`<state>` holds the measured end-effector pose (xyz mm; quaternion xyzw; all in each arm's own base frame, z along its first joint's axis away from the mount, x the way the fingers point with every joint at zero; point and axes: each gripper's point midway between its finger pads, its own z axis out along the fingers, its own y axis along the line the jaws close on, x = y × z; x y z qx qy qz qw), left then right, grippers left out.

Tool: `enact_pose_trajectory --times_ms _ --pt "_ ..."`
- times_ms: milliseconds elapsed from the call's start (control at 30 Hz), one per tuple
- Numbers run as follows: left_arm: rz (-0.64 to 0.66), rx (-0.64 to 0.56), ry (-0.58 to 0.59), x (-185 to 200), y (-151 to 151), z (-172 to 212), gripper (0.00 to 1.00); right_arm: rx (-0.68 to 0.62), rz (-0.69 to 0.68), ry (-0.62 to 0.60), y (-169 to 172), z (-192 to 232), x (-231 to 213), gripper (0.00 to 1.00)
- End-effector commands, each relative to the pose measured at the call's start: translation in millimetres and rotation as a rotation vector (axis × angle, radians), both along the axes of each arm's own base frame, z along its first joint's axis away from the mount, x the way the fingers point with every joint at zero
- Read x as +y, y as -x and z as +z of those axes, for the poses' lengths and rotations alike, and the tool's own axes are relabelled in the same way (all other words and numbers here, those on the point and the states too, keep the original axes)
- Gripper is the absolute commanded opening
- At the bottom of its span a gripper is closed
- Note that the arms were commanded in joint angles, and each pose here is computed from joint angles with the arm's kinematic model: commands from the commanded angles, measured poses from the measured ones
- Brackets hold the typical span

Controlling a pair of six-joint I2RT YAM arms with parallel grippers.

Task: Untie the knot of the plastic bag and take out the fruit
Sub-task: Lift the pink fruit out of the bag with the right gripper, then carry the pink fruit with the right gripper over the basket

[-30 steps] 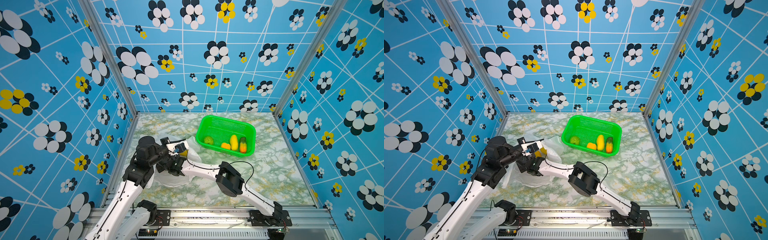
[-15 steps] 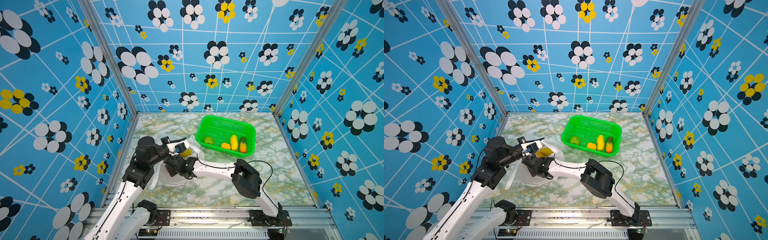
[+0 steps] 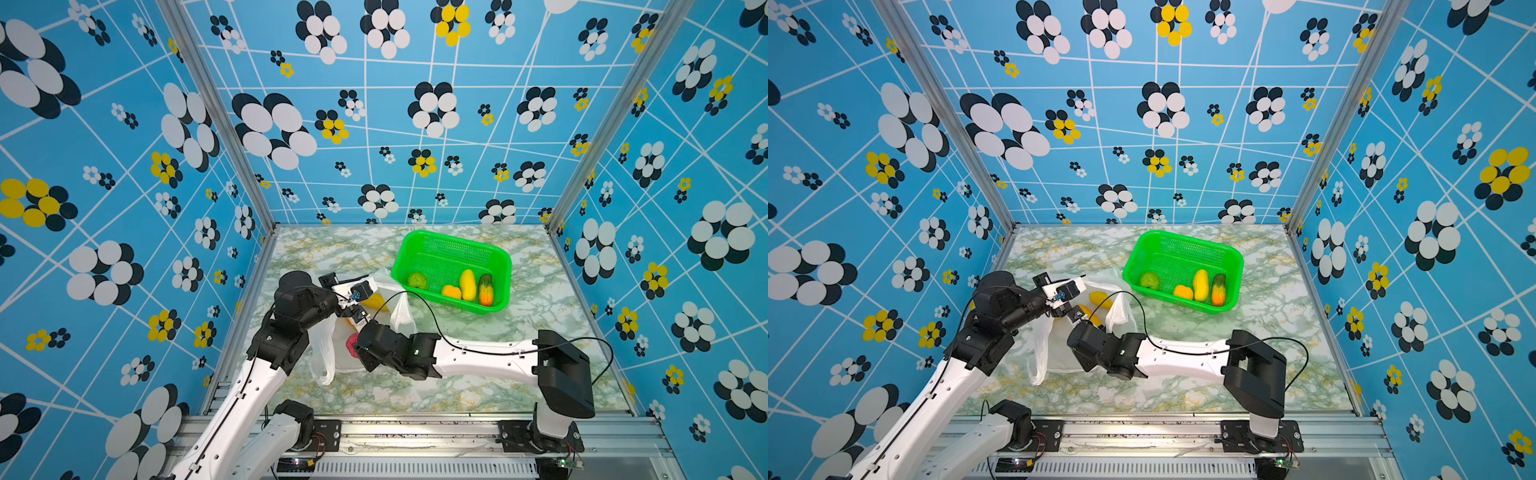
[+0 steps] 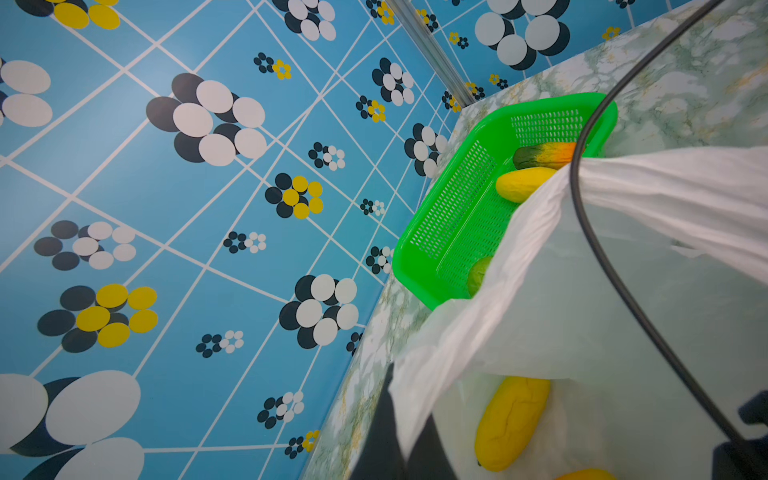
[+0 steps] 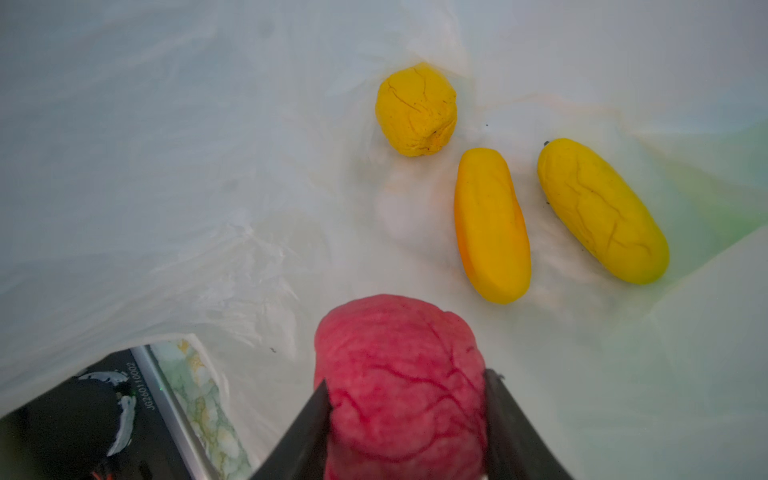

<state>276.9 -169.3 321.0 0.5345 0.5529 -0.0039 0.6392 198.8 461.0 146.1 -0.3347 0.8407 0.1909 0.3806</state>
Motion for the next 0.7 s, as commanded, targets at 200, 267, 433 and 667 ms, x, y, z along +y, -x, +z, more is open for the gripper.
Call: enact_pose_trajectory --times_ms 200,267,433,667 --pt "0.047 0.056 0.041 8 -10 0 0.00 -0.154 -0.027 -0.152 -1 73 -34 0.32" --pt "0.045 0.066 0.048 8 -10 1 0.00 -0.186 -0.043 -0.164 -2 88 -45 0.30" --pt "0.046 0.088 0.074 10 -13 2 0.00 -0.292 -0.100 -0.236 -5 124 -81 0.30" --pt "0.031 0.085 0.078 8 -12 3 0.00 -0.477 -0.281 -0.323 -16 179 -156 0.29"
